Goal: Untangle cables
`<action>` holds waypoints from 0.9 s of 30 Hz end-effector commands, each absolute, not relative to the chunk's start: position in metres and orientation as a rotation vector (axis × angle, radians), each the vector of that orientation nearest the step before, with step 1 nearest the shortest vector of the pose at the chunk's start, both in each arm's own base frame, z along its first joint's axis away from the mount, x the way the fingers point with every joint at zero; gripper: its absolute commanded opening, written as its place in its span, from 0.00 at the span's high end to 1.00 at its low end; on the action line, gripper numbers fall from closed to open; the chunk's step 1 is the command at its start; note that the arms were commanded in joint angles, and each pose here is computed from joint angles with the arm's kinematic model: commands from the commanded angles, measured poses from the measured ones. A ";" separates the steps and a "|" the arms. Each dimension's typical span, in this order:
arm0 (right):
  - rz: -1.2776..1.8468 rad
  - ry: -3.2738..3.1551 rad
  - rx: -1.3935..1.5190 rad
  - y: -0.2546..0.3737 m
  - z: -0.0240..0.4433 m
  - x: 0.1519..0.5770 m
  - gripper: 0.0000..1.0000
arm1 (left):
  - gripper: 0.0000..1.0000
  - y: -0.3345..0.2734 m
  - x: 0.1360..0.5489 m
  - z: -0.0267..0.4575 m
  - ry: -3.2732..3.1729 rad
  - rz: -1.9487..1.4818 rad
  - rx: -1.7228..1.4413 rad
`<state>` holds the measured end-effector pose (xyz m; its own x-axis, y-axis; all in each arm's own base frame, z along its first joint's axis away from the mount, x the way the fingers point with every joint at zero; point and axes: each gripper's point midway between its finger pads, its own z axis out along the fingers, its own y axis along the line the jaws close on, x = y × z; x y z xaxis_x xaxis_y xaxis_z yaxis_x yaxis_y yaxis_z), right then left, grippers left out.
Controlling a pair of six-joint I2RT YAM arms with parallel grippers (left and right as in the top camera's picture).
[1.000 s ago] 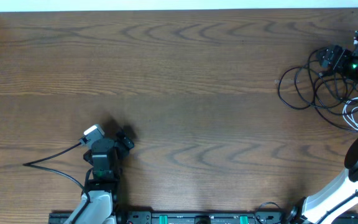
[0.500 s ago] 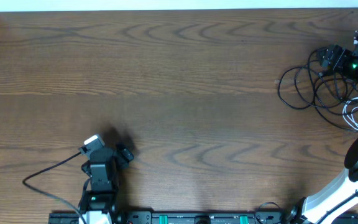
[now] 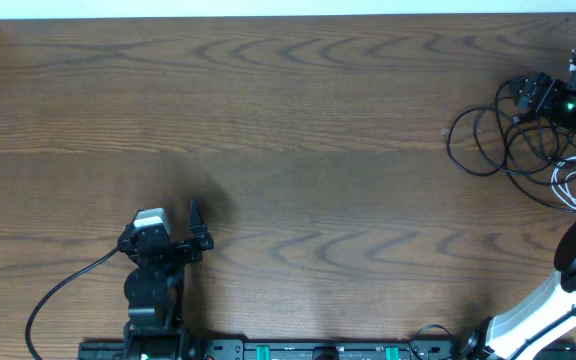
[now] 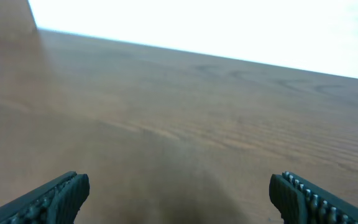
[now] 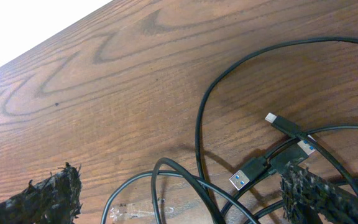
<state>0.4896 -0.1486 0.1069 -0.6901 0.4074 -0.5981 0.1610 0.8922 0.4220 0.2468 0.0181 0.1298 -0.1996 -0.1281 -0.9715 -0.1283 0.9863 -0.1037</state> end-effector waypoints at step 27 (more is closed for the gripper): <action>0.460 2.317 0.394 -0.146 0.111 0.494 0.01 | 0.02 0.014 0.243 0.136 1.727 0.057 -0.071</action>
